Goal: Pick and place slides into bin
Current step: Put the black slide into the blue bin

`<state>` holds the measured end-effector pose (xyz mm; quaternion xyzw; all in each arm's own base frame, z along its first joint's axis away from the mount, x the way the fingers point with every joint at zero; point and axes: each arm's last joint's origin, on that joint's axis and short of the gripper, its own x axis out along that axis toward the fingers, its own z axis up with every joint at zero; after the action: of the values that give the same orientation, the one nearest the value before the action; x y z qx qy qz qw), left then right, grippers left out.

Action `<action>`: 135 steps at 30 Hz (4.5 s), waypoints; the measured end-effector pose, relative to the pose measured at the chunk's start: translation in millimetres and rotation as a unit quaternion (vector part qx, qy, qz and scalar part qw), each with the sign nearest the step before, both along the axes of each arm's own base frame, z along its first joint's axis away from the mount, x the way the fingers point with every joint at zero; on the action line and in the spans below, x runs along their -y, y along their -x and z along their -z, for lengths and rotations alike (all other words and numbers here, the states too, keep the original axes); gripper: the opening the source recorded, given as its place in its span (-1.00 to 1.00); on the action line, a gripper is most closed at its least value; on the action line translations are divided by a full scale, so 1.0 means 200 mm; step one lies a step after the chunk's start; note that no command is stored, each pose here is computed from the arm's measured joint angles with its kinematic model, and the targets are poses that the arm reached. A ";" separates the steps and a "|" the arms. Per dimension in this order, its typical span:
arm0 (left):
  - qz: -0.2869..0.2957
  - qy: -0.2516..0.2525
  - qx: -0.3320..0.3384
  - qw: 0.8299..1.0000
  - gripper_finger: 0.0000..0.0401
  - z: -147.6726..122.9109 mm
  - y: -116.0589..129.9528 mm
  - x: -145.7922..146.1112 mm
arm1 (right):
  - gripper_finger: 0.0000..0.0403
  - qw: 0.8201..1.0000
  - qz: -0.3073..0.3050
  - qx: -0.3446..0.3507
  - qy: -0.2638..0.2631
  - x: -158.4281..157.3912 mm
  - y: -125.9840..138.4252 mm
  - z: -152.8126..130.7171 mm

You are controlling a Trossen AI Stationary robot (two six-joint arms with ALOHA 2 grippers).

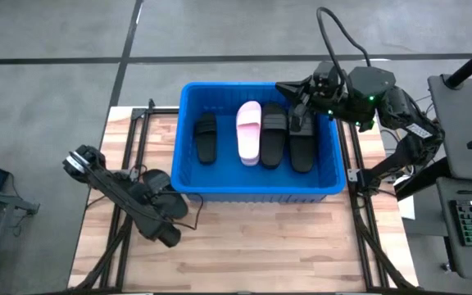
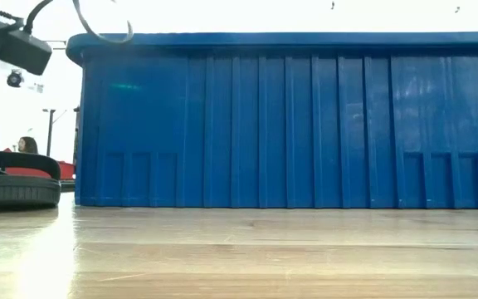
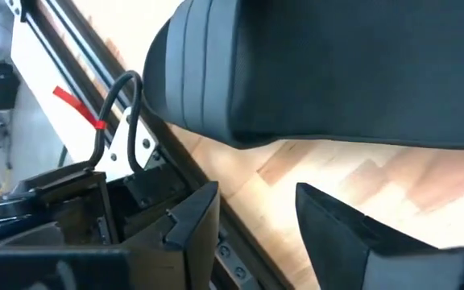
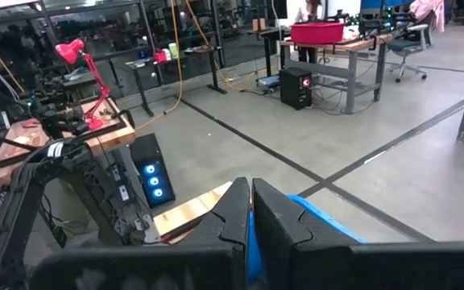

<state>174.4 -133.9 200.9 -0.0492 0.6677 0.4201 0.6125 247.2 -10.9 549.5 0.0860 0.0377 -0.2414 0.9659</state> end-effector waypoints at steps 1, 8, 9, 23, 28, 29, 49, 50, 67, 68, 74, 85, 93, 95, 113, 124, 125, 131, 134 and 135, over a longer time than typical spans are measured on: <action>0.000 0.002 0.004 1.000 -0.23 -0.01 0.00 0.00 | -0.96 1.000 0.000 0.001 -0.003 0.00 0.00 0.00; 0.006 -0.028 0.002 1.000 0.10 -0.01 0.01 -0.04 | -0.96 1.000 0.002 0.006 -0.011 0.00 0.00 0.00; 0.006 -0.035 -0.001 0.999 0.14 0.00 0.01 -0.05 | -0.96 1.000 0.002 0.006 -0.011 0.00 0.00 0.00; 0.012 -0.071 0.002 0.997 0.24 0.16 0.05 -0.14 | -0.96 1.000 0.002 0.003 -0.011 0.00 -0.04 0.01; 0.008 -0.090 -0.026 0.996 0.24 0.22 0.11 -0.18 | -0.96 1.000 0.002 0.010 -0.011 0.00 -0.04 0.01; 0.008 -0.093 -0.029 0.995 0.24 0.22 0.11 -0.19 | -0.96 1.000 0.002 0.012 -0.011 0.00 -0.04 0.01; 0.024 -0.103 -0.022 0.994 -0.54 0.23 0.10 -0.19 | -0.96 1.000 0.002 0.013 -0.011 0.00 -0.04 0.00; 0.028 -0.100 -0.025 0.994 -0.63 0.23 0.10 -0.19 | -0.96 1.000 0.002 0.013 -0.011 0.00 -0.04 0.00; 0.081 0.000 -0.015 0.997 -0.99 0.04 0.09 -0.16 | -0.96 1.000 0.001 0.014 -0.011 0.00 -0.04 0.00; 0.087 0.010 -0.011 0.996 -0.99 0.02 0.09 -0.16 | -0.96 1.000 0.001 0.014 -0.011 0.00 -0.04 0.00; 0.155 0.071 0.010 0.985 -1.00 -0.12 0.09 -0.15 | -0.96 1.000 -0.002 0.020 -0.011 -0.01 -0.02 -0.01; 0.298 0.226 0.043 0.927 -1.00 -0.38 0.16 -0.17 | -0.96 1.000 -0.002 0.019 -0.011 -0.01 -0.02 -0.01; 0.401 0.284 0.113 0.864 -1.00 -0.54 0.23 -0.21 | -0.96 1.000 -0.002 0.019 -0.011 -0.01 -0.02 -0.01; 0.422 0.291 0.149 0.845 -1.00 -0.58 0.23 -0.21 | -0.96 1.000 -0.002 0.019 -0.011 -0.01 -0.02 -0.01; 0.494 0.185 0.520 0.672 -1.00 -0.92 0.24 -0.25 | -0.96 1.000 -0.001 0.019 -0.011 -0.01 -0.01 -0.01; 0.408 -0.059 0.601 0.684 -1.00 -1.05 0.24 -0.34 | -0.96 1.000 -0.001 0.019 -0.011 -0.01 -0.01 -0.01; 0.401 -0.082 0.598 0.689 -1.00 -1.06 0.24 -0.34 | -0.96 1.000 -0.001 0.018 -0.010 -0.01 -0.01 -0.01; 0.374 -0.166 0.584 0.701 -1.00 -1.17 0.15 -0.35 | -0.96 1.000 0.006 0.009 0.001 0.00 -0.01 -0.01; 0.370 -0.197 0.576 0.702 -1.00 -1.25 0.09 -0.36 | -0.96 0.999 0.022 -0.001 0.023 0.00 -0.01 -0.01; 0.367 -0.207 0.572 0.704 -1.00 -1.27 0.07 -0.37 | -0.96 0.999 0.026 -0.004 0.028 0.00 -0.01 -0.01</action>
<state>159.8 -60.4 455.2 0.0967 0.0508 0.1809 0.9774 248.9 -11.5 550.7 0.0591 0.0328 -0.2673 0.9612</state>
